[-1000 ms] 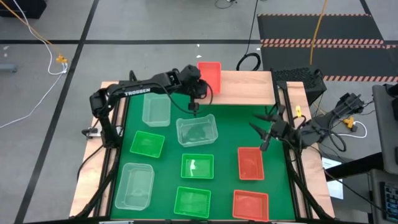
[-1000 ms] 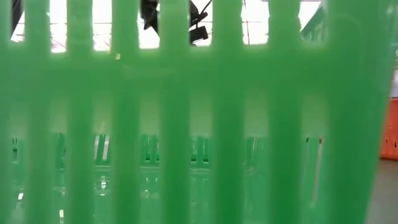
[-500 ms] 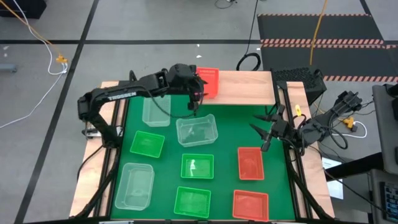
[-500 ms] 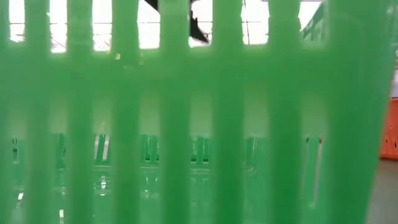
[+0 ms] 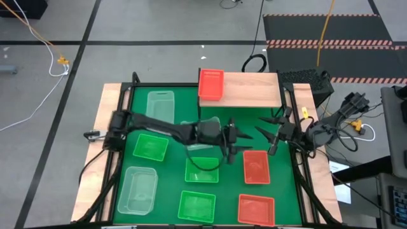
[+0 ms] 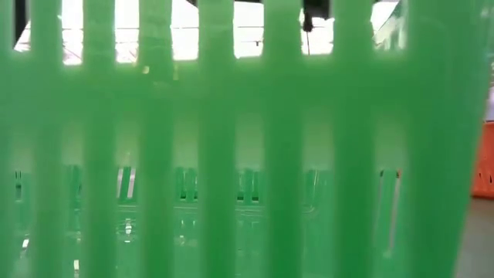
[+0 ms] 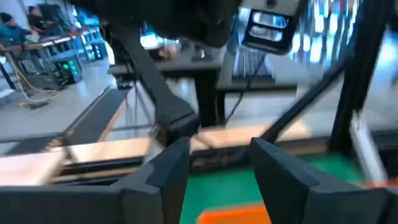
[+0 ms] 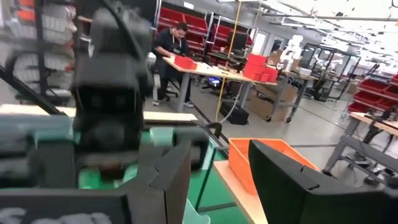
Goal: Stack baskets on shelf by color
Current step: Stack the top orange bin on the top of the orange bin
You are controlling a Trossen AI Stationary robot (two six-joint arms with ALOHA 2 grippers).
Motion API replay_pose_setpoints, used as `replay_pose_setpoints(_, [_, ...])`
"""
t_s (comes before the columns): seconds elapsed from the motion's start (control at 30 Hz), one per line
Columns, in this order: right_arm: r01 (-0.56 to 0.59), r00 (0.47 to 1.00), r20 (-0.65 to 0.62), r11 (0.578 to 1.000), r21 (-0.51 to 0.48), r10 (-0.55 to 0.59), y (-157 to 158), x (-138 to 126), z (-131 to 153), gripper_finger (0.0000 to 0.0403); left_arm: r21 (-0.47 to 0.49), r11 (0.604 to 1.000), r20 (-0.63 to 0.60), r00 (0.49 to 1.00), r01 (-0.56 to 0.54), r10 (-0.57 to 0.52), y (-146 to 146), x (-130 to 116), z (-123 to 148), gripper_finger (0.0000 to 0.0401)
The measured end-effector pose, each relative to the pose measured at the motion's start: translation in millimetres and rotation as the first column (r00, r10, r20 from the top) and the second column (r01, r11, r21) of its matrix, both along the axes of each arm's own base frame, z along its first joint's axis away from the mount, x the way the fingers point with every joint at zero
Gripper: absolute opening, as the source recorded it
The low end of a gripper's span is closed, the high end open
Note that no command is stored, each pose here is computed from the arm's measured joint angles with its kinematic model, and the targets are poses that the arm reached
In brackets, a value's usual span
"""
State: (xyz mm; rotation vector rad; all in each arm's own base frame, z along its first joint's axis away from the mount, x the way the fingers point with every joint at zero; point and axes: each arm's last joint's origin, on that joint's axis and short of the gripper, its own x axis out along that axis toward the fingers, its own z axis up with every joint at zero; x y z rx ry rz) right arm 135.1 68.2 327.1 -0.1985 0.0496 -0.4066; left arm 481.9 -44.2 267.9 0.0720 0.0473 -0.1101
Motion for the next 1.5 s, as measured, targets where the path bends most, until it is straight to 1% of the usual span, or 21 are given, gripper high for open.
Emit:
replay_pose_setpoints(0.07, [-0.016, 1.0, 0.004, 1.0, -0.002, 0.016, 2, -1, 1, 0.0155, -0.042, 0.998, -0.025, 0.998, -0.05, 0.049, -5, 9, -21, 0.0155])
replay_pose_setpoints(0.1, [-0.022, 1.0, 0.005, 1.0, -0.004, 0.022, 3, -1, 1, 0.0155, -0.051, 0.994, -0.067, 0.994, -0.095, 0.091, -6, 13, -31, 0.015])
replay_pose_setpoints(0.17, [-0.03, 0.999, 0.015, 1.0, -0.007, 0.03, 4, -2, 3, 0.0155, -0.046, 0.982, -0.18, 0.968, -0.184, 0.173, -4, 18, -48, 0.0139])
replay_pose_setpoints(0.2, [-0.032, 0.999, 0.018, 0.999, -0.014, 0.032, 4, -2, 4, 0.0155, -0.047, 0.976, -0.205, 0.959, -0.212, 0.198, -1, 23, -53, 0.0135])
replay_pose_setpoints(0.33, [-0.029, 0.999, 0.036, 0.999, -0.044, 0.031, 4, -2, 8, 0.0155, -0.041, 0.969, -0.318, 0.923, -0.242, 0.217, 6, 45, -60, 0.0128])
replay_pose_setpoints(0.4, [-0.028, 0.999, 0.041, 0.998, -0.054, 0.03, 4, -2, 10, 0.0155, -0.019, 0.969, -0.389, 0.895, -0.245, 0.219, 8, 56, -61, 0.013])
replay_pose_setpoints(0.53, [-0.027, 0.999, 0.036, 0.998, -0.065, 0.03, 4, -2, 10, 0.0155, -0.016, 0.977, -0.454, 0.872, -0.211, 0.181, 8, 75, -58, 0.0145])
replay_pose_setpoints(0.6, [-0.027, 0.999, 0.033, 0.997, -0.074, 0.029, 4, -2, 10, 0.0155, -0.025, 0.981, -0.459, 0.874, -0.191, 0.158, 6, 83, -60, 0.0155])
replay_pose_setpoints(0.67, [-0.025, 0.999, 0.029, 0.996, -0.081, 0.027, 4, -2, 10, 0.0155, -0.017, 0.983, -0.499, 0.853, -0.182, 0.15, 6, 87, -69, 0.0164])
replay_pose_setpoints(0.7, [-0.025, 0.999, 0.029, 0.996, -0.081, 0.027, 4, -2, 10, 0.0155, -0.016, 0.983, -0.503, 0.852, -0.181, 0.149, 6, 89, -74, 0.0168])
replay_pose_setpoints(0.77, [-0.025, 0.999, 0.023, 0.996, -0.086, 0.027, 4, -2, 9, 0.0155, -0.006, 0.983, -0.539, 0.828, -0.183, 0.151, 7, 89, -85, 0.0173])
replay_pose_setpoints(0.87, [-0.026, 1.0, 0.016, 0.996, -0.091, 0.027, 4, -2, 8, 0.0155, -0.002, 0.982, -0.559, 0.815, -0.189, 0.156, 11, 90, -94, 0.0174])
replay_pose_setpoints(0.93, [-0.026, 1.0, 0.016, 0.996, -0.091, 0.027, 4, -2, 8, 0.0155, -0.007, 0.982, -0.571, 0.807, -0.189, 0.151, 15, 90, -96, 0.0175])
replay_pose_setpoints(1.03, [-0.026, 1.0, 0.016, 0.996, -0.091, 0.027, 4, -2, 8, 0.0155, -0.011, 0.987, -0.586, 0.801, -0.159, 0.123, 17, 89, -97, 0.0175])
replay_pose_setpoints(1.17, [-0.026, 0.999, 0.016, 0.996, -0.091, 0.027, 4, -2, 8, 0.0155, -0.015, 0.991, -0.631, 0.77, -0.132, 0.093, 15, 86, -101, 0.0175])
replay_pose_setpoints(1.23, [-0.026, 0.999, 0.017, 0.996, -0.09, 0.027, 4, -2, 8, 0.0155, -0.03, 0.993, -0.641, 0.765, -0.112, 0.066, 15, 85, -101, 0.0175])
replay_pose_setpoints(1.33, [-0.026, 0.999, 0.02, 0.996, -0.082, 0.027, 4, -2, 8, 0.0155, -0.032, 0.994, -0.642, 0.764, -0.105, 0.06, 16, 85, -102, 0.0174])
replay_pose_setpoints(1.43, [-0.026, 0.999, 0.021, 0.996, -0.08, 0.027, 4, -2, 8, 0.0155, -0.018, 0.995, -0.642, 0.764, -0.093, 0.06, 17, 85, -102, 0.0155])
replay_pose_setpoints(1.5, [-0.025, 0.999, 0.023, 0.997, -0.08, 0.027, 4, -2, 9, 0.0155, -0.01, 0.996, -0.641, 0.765, -0.084, 0.058, 16, 85, -102, 0.0123])
